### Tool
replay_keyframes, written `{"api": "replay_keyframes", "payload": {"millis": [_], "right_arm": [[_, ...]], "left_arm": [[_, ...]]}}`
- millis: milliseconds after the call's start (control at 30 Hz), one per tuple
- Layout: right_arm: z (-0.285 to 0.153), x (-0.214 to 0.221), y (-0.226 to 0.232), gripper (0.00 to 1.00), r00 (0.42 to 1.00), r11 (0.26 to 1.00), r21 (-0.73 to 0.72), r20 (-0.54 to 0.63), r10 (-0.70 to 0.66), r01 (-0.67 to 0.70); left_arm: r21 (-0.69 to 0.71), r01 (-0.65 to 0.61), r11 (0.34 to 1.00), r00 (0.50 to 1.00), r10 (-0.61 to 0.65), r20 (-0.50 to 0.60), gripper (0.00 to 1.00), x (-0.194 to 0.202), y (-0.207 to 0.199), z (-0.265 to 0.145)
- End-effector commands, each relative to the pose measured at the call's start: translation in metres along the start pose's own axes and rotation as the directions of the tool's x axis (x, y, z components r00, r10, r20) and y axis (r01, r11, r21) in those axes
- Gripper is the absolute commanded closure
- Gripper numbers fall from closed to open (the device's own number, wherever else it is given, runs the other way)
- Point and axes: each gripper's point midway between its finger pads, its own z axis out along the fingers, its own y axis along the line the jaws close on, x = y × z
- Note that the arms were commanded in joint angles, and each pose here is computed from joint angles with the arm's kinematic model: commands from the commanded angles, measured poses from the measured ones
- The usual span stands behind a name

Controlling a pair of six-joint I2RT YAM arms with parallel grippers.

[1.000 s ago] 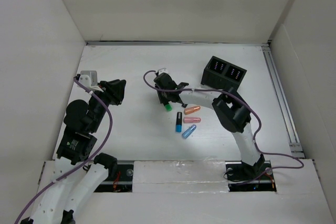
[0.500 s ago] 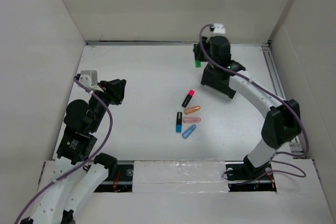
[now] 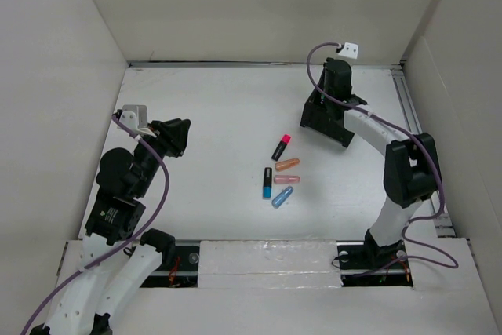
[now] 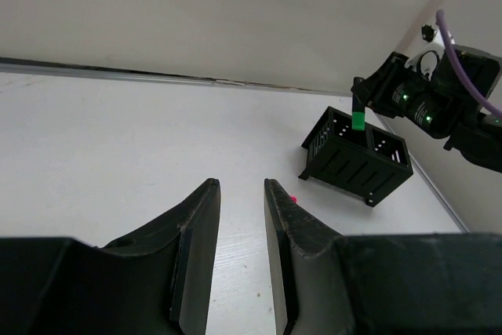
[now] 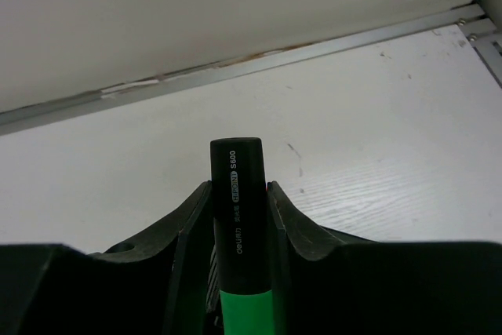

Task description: Organize the desk

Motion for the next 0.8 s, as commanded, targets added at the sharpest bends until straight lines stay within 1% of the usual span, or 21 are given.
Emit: {"api": "replay_keyframes", "payload": {"millis": [0,133,333,400,500,600,667,700,767], "right_arm": [[0.0,-0.026,-0.018,0.97,0.994,0.996,0.086,0.11,-0.003,-0.006],[0.006,-0.021,-0.028,0.96,0.994,0.993,0.122,0.11,-0.015,0.002],[0.012,-0.005,-0.031,0.95,0.994,0.983,0.174,0.081,-0.067,0.052],[0.01,0.0,-0.028,0.93,0.994,0.983,0.174,0.082,-0.068,0.053],[0.011,0.016,-0.025,0.92,0.997,0.985,0.167,0.051,-0.061,0.052],[0.005,0.018,-0.026,0.91,0.998,0.983,0.182,0.054,-0.042,0.032],[-0.001,0.011,-0.02,0.88,0.997,0.988,0.154,0.075,-0.023,0.011],[-0.003,0.009,-0.02,0.82,0.997,0.988,0.151,0.079,-0.017,0.005],[-0.01,0.002,-0.016,0.75,0.996,0.99,0.141,0.091,-0.011,-0.002]], "left_arm": [[0.024,-0.013,1.0,0.999,0.012,0.035,0.75,-0.008,-0.005,0.001],[0.032,-0.013,0.999,0.999,0.012,0.029,0.75,-0.006,-0.006,0.002],[0.028,-0.015,0.999,1.0,0.014,0.024,0.75,-0.005,-0.005,0.003],[0.016,-0.015,1.0,1.0,0.014,0.022,0.75,-0.004,-0.003,0.004],[0.023,-0.015,1.0,1.0,0.014,0.018,0.75,-0.003,-0.004,0.005],[0.016,-0.015,1.0,1.0,0.015,0.012,0.75,-0.001,-0.002,0.006],[0.018,-0.015,1.0,1.0,0.015,0.01,0.75,-0.002,-0.003,0.006],[0.022,-0.015,1.0,1.0,0.015,0.012,0.75,-0.002,-0.004,0.006],[0.015,-0.015,1.0,1.0,0.015,0.013,0.75,-0.002,-0.002,0.006]]}}
